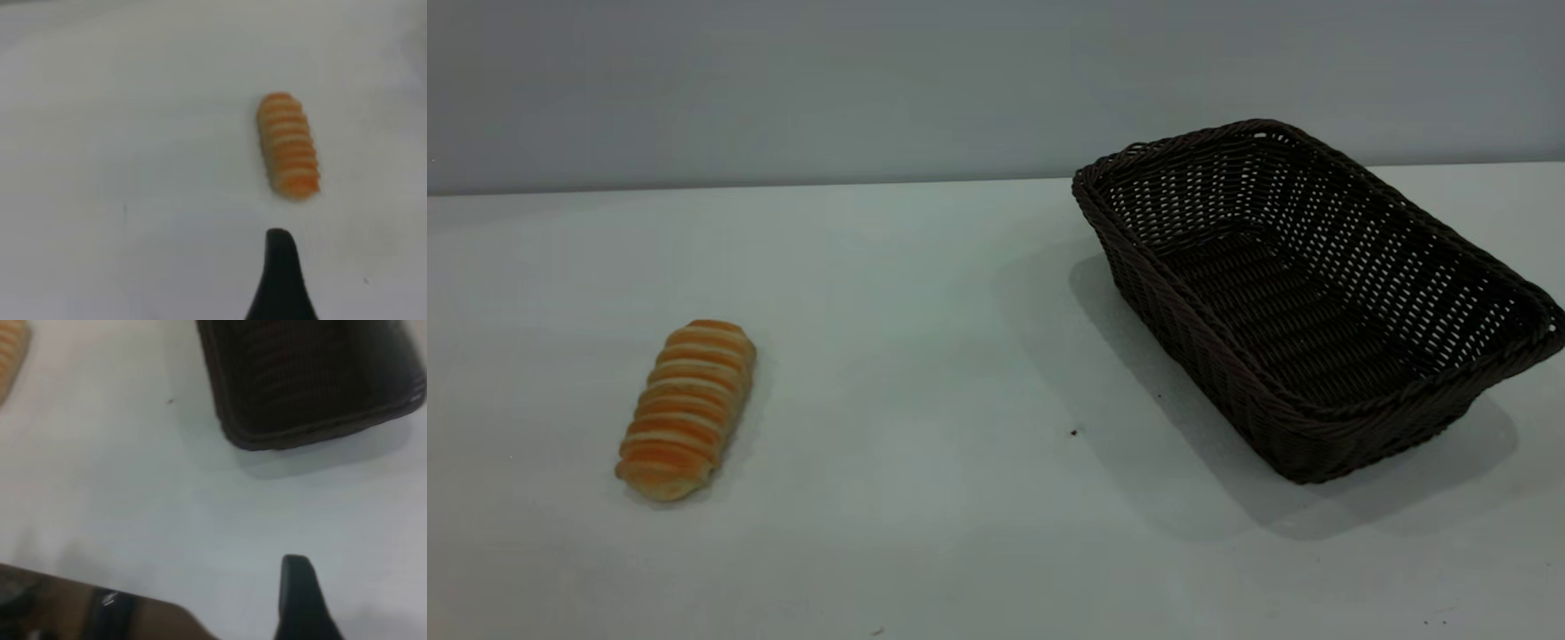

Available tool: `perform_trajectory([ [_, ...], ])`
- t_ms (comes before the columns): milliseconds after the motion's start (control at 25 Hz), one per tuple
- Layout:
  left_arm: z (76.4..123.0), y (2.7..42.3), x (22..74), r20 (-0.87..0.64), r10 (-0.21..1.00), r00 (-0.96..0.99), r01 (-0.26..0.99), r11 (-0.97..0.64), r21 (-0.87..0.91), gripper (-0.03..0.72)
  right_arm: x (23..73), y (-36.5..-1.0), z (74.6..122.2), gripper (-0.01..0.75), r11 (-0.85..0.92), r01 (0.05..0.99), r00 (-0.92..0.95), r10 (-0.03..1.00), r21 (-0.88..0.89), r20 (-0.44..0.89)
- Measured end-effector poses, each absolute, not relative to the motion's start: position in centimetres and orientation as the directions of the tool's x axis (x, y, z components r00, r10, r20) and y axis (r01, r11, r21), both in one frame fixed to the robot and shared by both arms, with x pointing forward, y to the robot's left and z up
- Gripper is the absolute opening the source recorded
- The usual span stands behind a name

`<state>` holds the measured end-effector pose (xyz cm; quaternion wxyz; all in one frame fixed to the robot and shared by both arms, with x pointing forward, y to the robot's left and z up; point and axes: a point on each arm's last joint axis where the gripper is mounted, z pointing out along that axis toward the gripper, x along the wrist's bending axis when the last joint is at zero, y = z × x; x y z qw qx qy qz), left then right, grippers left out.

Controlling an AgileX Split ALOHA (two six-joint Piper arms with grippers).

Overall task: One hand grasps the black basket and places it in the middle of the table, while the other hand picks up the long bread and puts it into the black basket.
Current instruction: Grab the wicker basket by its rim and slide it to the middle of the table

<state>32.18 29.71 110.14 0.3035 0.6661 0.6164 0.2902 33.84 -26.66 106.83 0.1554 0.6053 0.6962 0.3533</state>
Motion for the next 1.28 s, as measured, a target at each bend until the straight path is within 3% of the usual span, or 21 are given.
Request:
perform_trajectory([
  [320,109.6,29.1,37.7,0.004,0.987,0.159,0.693,-0.115,0.712,0.59,43.0,-24.8,101.0,0.506,-0.245,0.888,0.048,0.891,0.389,0.451],
  [480,109.0,29.0,38.5,0.018,0.981,0.192,0.708,-0.151,0.69,0.59,46.2,-24.3,96.4,0.506,-0.395,0.898,0.258,0.83,0.195,0.495],
  [760,109.1,28.9,38.6,0.01,0.98,0.196,0.698,-0.147,0.701,0.59,49.1,-24.2,90.2,0.506,-0.593,0.805,0.504,0.715,0.037,0.484],
  [1040,109.1,28.9,38.6,0.009,0.98,0.198,0.697,-0.147,0.702,0.59,50.7,-24.5,88.5,0.506,-0.719,0.694,0.598,0.613,0.049,0.517],
  [1280,109.2,28.9,38.7,0.012,0.981,0.196,0.687,-0.146,0.712,0.59,51.4,-25.3,85.9,0.5,-0.829,0.559,0.732,0.506,0.022,0.456],
])
